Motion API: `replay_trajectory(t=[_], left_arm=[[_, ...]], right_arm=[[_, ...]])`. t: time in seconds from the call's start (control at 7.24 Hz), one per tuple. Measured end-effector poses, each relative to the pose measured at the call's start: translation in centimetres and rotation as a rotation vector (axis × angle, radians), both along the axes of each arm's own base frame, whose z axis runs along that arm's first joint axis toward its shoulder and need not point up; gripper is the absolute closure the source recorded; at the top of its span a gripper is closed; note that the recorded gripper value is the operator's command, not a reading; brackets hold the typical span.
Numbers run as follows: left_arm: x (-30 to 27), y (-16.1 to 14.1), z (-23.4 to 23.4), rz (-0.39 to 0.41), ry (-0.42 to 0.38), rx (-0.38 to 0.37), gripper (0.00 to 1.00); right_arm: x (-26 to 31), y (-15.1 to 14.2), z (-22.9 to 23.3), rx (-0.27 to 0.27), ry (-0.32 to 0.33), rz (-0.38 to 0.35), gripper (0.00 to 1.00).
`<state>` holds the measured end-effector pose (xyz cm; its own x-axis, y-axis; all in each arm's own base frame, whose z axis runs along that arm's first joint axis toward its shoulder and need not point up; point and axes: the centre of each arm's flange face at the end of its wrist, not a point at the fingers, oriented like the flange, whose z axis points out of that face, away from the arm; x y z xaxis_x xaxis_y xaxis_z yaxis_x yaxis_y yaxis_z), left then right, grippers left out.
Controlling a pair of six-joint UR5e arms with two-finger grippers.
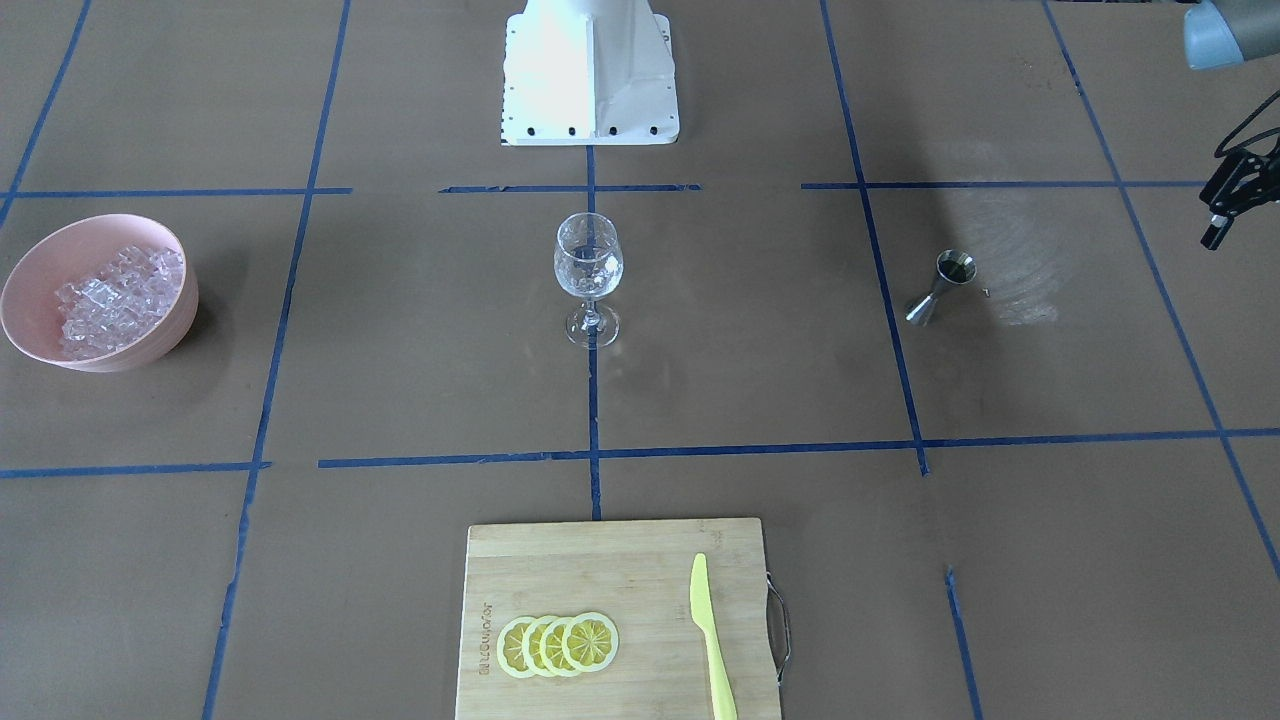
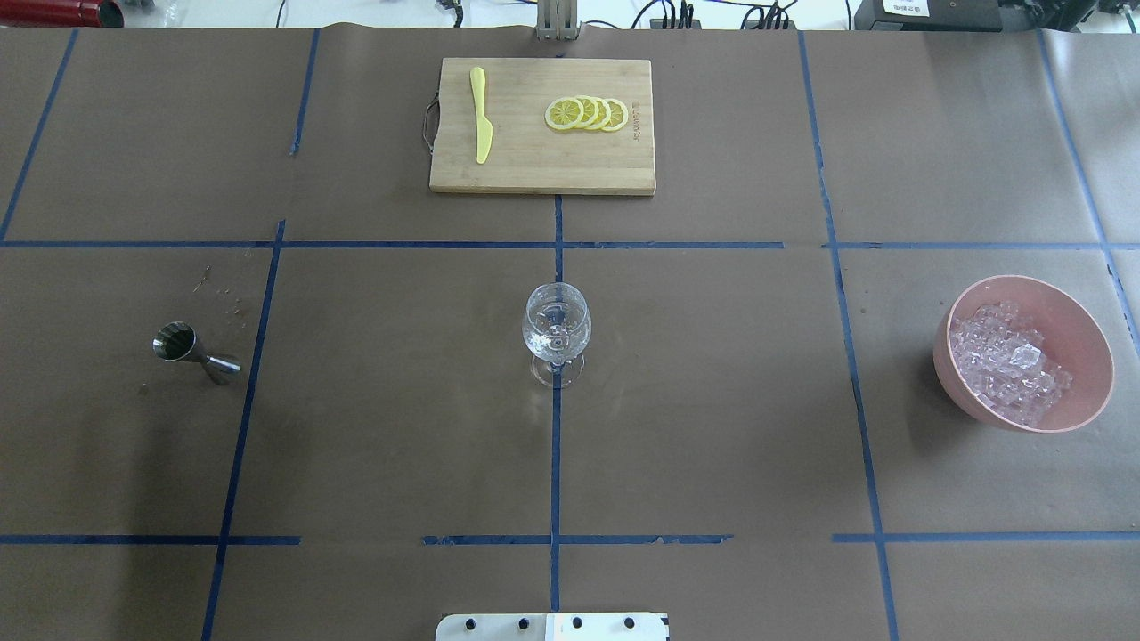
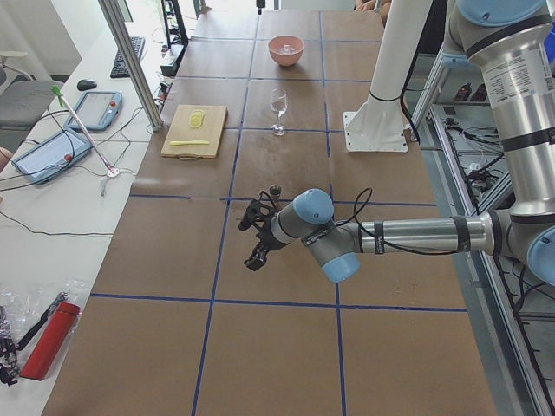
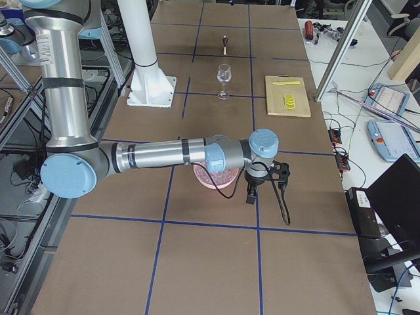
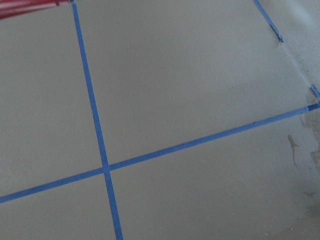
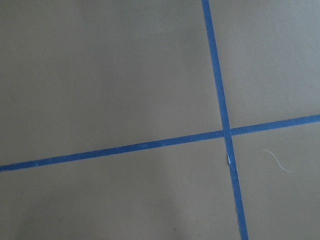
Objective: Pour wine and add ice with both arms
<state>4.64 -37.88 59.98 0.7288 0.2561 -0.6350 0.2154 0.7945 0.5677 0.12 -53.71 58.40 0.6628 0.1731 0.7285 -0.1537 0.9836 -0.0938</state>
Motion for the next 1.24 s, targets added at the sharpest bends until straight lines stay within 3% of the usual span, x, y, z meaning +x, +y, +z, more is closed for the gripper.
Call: replay_trajectory(t=[0.28,0.69,1.24], left_arm=[[2.4,2.5,0.6,-0.112,0.025,0.036,0.03],[9.5,6.3,1.4,-0.263,0.109,-0.010,0.04],[12.7,12.1,2.8,-0.354,0.209,-0.054,0.03]], right_arm=[[0.0,0.0,-0.2,0.003,-0.001,0.000,0.00],[0.0,0.0,-0.3,0.006,-0.001,0.000,0.00],[0.0,0.1,-0.8,0.015,-0.003,0.000,0.00]])
